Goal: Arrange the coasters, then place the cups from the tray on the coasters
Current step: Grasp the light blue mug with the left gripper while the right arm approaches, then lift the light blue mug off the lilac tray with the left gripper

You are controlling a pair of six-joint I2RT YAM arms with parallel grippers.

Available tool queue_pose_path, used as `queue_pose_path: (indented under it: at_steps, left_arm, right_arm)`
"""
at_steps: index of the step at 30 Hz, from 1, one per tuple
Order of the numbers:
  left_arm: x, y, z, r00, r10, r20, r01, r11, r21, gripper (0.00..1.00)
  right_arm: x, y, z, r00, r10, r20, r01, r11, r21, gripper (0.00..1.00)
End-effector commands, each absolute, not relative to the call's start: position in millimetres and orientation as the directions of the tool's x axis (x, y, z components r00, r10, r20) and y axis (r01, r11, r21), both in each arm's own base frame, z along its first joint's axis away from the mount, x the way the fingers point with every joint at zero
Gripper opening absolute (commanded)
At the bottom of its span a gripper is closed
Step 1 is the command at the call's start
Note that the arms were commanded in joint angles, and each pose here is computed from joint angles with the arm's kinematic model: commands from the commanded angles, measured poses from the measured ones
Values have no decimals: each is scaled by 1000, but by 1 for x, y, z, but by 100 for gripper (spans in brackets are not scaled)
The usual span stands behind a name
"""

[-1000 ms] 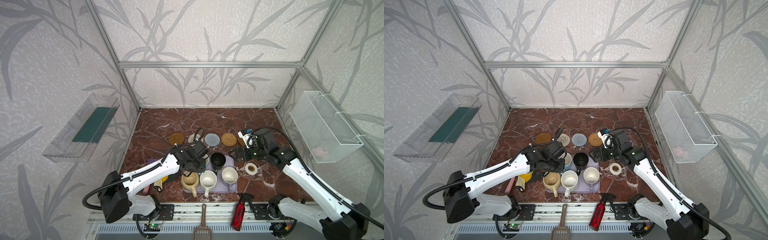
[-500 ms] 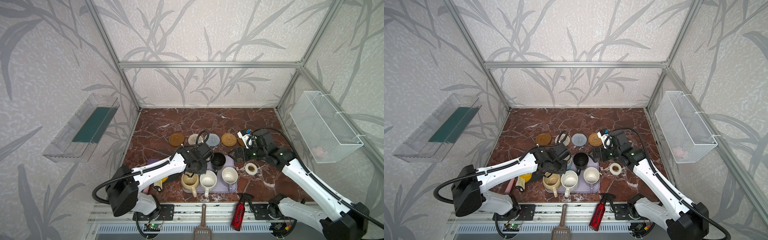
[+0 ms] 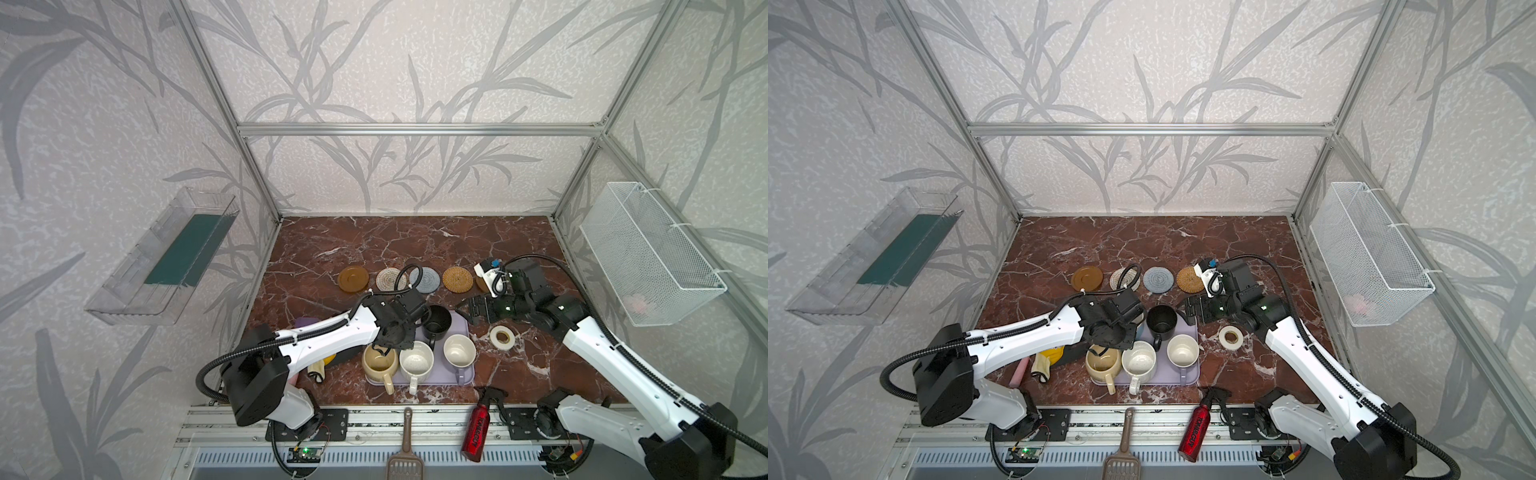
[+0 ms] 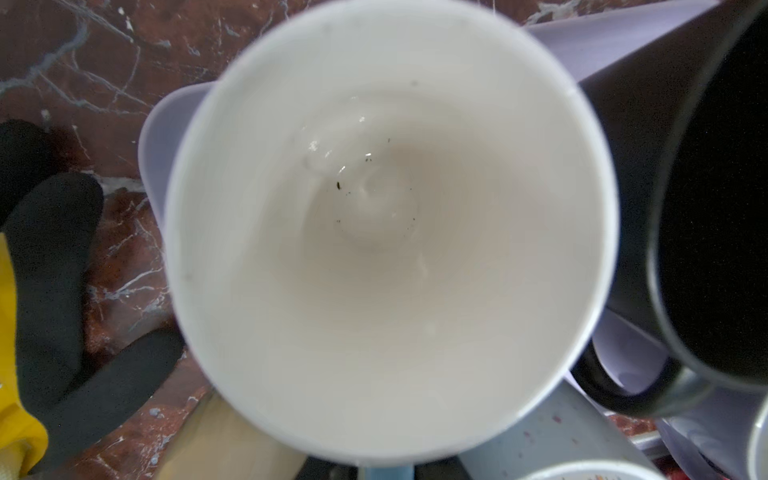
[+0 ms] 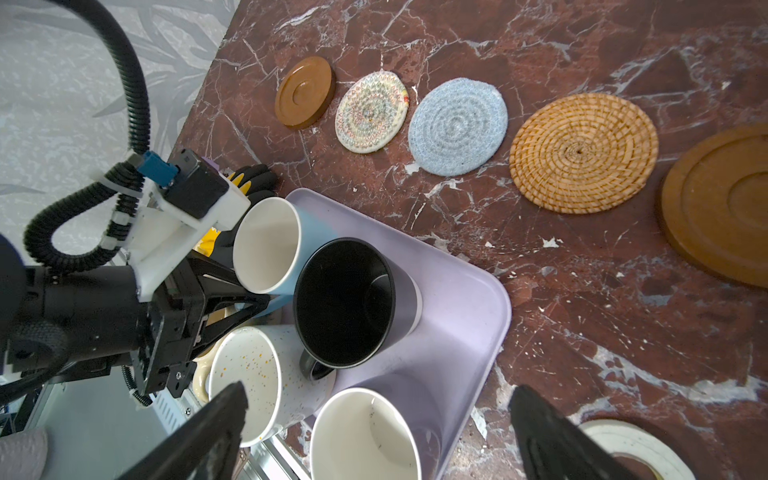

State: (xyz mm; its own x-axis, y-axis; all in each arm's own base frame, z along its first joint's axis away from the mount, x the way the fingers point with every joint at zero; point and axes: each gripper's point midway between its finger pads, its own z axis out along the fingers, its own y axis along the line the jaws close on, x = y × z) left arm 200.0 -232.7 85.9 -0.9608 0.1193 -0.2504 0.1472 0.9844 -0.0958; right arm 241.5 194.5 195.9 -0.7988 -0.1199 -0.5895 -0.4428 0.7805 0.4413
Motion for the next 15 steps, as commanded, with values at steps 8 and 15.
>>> queue_pose_path:
  at_steps: [8, 15]
  left_arm:
    - [212, -234, 88, -946, 93, -309, 124, 989, -83, 26]
    - [212, -233, 79, -950, 99, -295, 125, 990, -70, 26]
  right_arm:
    - [243, 194, 202, -790, -144, -596, -457, 786, 415, 97]
    - [243, 194, 203, -795, -141, -590, -451, 788, 420, 97]
